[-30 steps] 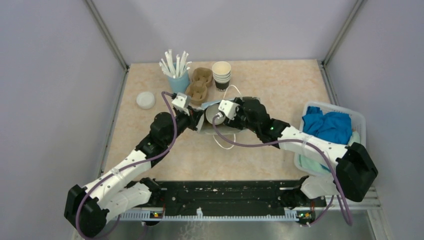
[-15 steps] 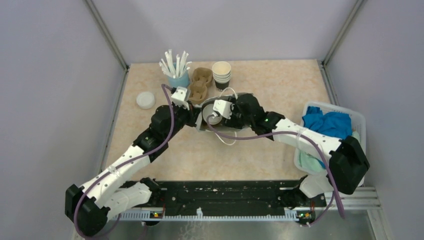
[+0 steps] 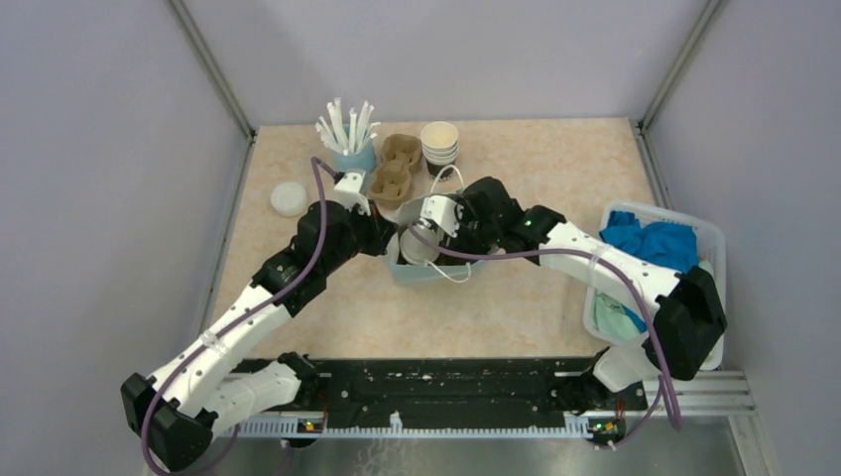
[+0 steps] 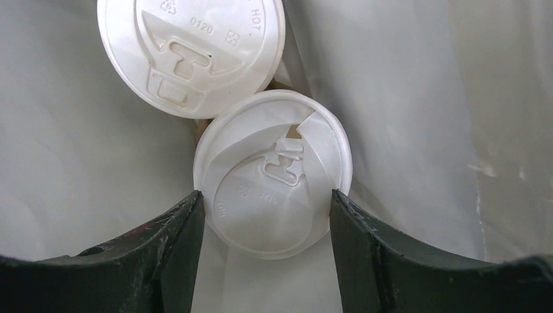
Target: Pack the takeout coffee
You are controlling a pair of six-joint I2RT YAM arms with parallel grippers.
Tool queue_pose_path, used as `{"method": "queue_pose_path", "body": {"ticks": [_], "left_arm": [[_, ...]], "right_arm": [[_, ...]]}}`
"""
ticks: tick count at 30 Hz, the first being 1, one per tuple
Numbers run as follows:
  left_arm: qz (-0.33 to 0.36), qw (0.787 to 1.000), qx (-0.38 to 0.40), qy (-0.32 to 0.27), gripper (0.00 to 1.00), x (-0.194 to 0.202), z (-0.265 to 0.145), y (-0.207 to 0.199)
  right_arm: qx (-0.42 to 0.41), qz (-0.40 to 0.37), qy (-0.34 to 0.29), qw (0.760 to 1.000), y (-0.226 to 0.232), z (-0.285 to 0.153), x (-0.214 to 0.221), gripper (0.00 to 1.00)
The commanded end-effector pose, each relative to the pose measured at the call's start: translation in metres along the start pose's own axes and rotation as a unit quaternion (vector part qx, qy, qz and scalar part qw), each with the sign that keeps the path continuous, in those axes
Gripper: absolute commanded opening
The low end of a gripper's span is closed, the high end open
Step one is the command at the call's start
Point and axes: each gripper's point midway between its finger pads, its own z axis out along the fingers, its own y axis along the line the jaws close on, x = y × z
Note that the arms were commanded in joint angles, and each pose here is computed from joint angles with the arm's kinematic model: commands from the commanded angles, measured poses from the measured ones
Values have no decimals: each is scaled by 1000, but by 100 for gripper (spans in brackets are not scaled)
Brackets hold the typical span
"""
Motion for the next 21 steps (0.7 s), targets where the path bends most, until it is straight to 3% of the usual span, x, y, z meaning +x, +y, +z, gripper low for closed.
{"method": "queue_pose_path", "body": {"ticks": [1, 17, 21], "left_arm": [[-29, 999, 17, -3, 0, -8, -15, -11], [-38, 999, -27, 11, 0, 0, -17, 4], [-40, 999, -29, 14, 0, 1, -16, 5]], "right_arm": [[-86, 47, 44, 994, 38, -4, 20, 52], [-103, 61, 158, 980, 57, 6, 72, 54], [-108, 70, 158, 979, 61, 17, 75, 54]]}}
